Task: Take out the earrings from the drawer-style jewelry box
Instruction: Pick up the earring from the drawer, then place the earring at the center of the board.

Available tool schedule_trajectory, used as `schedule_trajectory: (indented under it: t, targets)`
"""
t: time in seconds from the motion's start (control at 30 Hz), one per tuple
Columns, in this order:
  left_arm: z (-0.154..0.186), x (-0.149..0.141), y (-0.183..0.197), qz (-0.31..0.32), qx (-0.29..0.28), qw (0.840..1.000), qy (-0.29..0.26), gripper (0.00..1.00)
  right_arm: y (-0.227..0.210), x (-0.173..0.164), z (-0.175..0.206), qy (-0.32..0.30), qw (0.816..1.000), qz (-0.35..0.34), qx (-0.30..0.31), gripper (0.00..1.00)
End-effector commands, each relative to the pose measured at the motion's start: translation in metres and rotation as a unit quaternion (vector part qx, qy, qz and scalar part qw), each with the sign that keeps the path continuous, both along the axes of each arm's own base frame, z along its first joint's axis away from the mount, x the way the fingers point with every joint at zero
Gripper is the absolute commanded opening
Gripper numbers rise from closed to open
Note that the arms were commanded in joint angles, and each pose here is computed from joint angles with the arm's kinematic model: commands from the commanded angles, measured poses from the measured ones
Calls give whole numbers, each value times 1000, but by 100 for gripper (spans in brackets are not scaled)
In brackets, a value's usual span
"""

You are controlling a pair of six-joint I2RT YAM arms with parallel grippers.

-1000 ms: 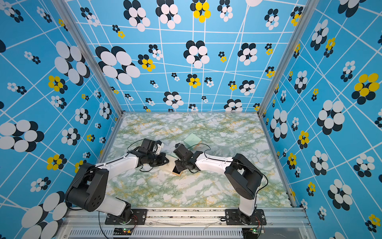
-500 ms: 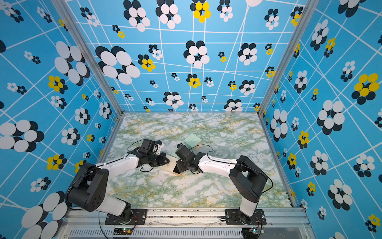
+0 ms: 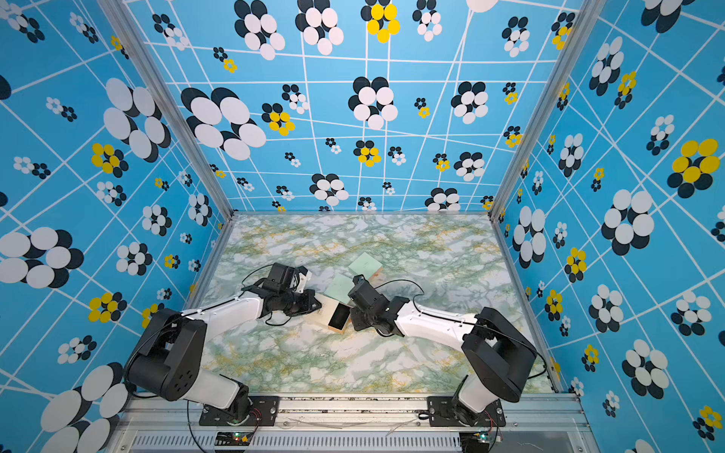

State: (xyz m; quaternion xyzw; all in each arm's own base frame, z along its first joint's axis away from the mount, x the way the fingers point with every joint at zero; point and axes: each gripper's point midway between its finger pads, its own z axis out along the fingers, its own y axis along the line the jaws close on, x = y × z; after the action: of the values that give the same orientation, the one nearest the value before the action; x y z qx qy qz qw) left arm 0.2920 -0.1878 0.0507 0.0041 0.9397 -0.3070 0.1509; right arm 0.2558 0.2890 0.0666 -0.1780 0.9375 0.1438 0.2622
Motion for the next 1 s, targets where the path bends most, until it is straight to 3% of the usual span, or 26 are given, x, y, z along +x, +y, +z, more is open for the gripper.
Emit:
schedule_trajectory:
  t: [0.0, 0.97]
  targets:
    - [-50, -46, 25, 3, 73, 992, 104, 0, -11, -2, -12, 14, 1000, -22, 1, 4]
    - [-52, -47, 26, 6, 72, 992, 106, 0, -6, -9, -43, 51, 999, -16, 2, 8]
